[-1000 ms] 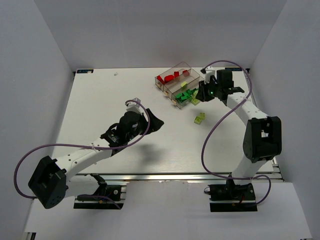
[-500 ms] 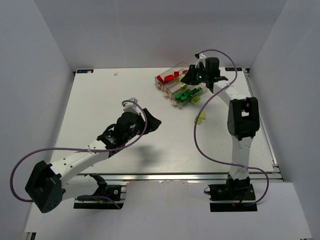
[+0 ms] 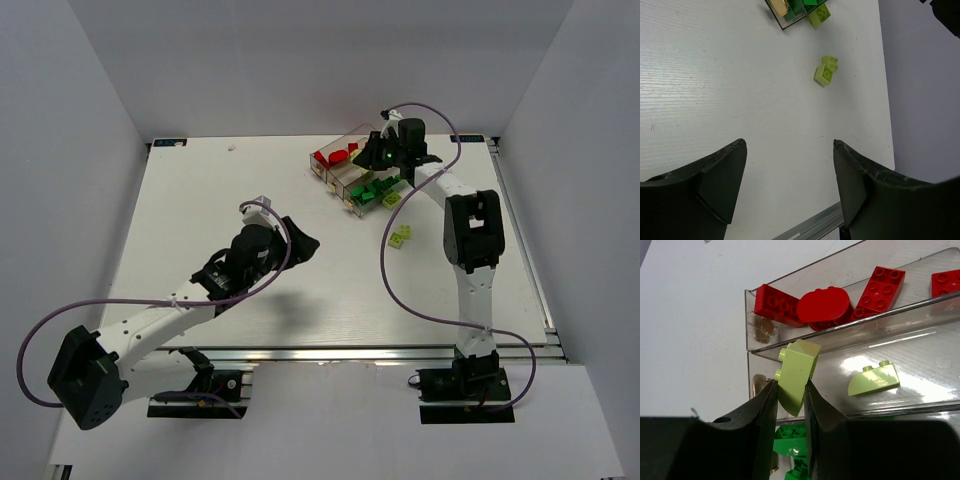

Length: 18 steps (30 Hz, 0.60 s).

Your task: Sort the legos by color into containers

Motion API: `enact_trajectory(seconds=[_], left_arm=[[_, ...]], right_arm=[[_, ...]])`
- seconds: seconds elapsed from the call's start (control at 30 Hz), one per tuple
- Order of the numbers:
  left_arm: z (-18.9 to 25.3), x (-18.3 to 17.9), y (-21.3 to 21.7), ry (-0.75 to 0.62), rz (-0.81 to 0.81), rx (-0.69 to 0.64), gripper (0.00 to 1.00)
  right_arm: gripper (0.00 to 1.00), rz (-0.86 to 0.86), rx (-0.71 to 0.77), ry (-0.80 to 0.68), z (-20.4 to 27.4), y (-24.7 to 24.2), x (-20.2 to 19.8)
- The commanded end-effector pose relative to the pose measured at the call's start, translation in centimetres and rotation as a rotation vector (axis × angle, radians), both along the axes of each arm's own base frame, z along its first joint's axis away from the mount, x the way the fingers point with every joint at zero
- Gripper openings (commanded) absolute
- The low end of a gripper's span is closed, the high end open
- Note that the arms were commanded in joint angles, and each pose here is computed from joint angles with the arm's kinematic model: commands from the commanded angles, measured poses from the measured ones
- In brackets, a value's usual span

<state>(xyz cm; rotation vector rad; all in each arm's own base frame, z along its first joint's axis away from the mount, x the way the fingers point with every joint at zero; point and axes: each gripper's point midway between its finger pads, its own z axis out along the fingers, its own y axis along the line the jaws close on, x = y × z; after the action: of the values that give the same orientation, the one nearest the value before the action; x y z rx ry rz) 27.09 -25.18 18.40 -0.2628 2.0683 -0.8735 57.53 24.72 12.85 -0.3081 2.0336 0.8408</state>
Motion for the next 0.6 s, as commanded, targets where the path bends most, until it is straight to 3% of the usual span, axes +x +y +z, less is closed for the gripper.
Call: enact_trajectory(seconds=[0.0, 0.1, 0.2, 0.47, 0.5, 0.53, 0.57], left_arm=[[0.3, 0.1, 0.0, 0.000, 0.006, 0.001, 0.79], [0.3, 0.1, 0.1, 0.002, 0.009, 0.004, 0.79], [0.4, 0.1, 0.1, 0.000, 0.010, 0.005, 0.80], [1.0, 0.6, -1.6, -0.025, -0.056, -0.002, 0.80], [1.2, 0.6, -2.2, -0.035, -0.087, 0.003, 0.80], [1.3, 1.1, -2.9, -0.036, -0.104, 0.009, 0.80], [1.2, 1.2, -3.5, -0.036, -0.122, 0.018, 0.80]], right_arm=[[0.30, -0.009, 0.000, -0.106, 2.0, 0.3, 1.9], [0.38, -0.009, -0.014, -0.121, 1.7, 0.4, 2.2], [0.58, -0.003, -0.027, -0.128, 1.3, 0.4, 2.2], [0.65, 0.125, -0.065, -0.215, 5.5, 0.0, 0.2], [0.70, 0.212, -0.093, -0.266, 6.3, 0.0, -0.8], [0.89, 0.244, -0.115, -0.331, 8.7, -0.8, -1.4], [0.89, 0.275, -0.139, -0.297, 8.3, -1.4, -2.7]])
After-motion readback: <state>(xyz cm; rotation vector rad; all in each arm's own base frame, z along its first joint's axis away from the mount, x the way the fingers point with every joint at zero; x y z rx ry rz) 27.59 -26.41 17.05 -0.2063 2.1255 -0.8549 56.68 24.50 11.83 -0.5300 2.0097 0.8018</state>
